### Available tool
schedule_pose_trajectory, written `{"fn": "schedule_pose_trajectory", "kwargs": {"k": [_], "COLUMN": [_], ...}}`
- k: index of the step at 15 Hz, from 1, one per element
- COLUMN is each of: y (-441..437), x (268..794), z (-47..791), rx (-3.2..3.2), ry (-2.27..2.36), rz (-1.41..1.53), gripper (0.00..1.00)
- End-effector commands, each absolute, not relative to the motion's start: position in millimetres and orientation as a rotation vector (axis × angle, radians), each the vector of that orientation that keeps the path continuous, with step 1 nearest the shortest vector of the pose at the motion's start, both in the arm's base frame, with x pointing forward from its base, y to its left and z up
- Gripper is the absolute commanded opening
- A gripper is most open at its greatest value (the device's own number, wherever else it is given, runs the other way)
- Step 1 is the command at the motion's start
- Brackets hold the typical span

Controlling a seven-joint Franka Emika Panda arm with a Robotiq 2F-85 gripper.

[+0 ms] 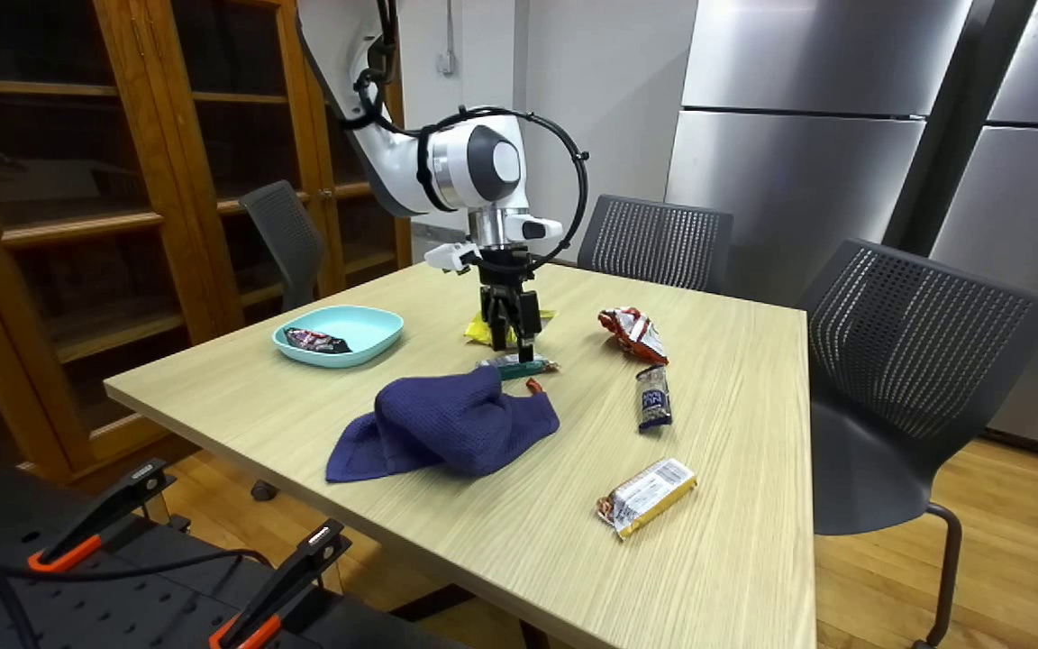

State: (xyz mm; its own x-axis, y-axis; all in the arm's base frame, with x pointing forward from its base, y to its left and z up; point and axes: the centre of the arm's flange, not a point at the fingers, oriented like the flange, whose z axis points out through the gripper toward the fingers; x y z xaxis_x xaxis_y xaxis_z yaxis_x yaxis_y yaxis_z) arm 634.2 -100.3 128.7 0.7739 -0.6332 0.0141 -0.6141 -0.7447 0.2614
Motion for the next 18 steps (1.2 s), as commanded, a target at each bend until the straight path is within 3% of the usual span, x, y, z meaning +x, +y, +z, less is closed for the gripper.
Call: {"fn": "schedule_pose_trajectory", "kwargs": {"k": [1, 12, 13, 14, 18], "y": [-100, -104, -104, -104, -102], "x": [649, 641, 641, 640, 639], "z": [125, 112, 113, 113, 116], "rx": [2.695, 2.711, 2.712, 2.711, 2.712], "ry": [-0.981, -0.995, -0.995, -0.997, -1.002], "rz": [-0.088, -0.111, -0.116, -0.115, -0.103], "gripper": [1.0, 1.0, 0.75, 0.72, 0.42]}}
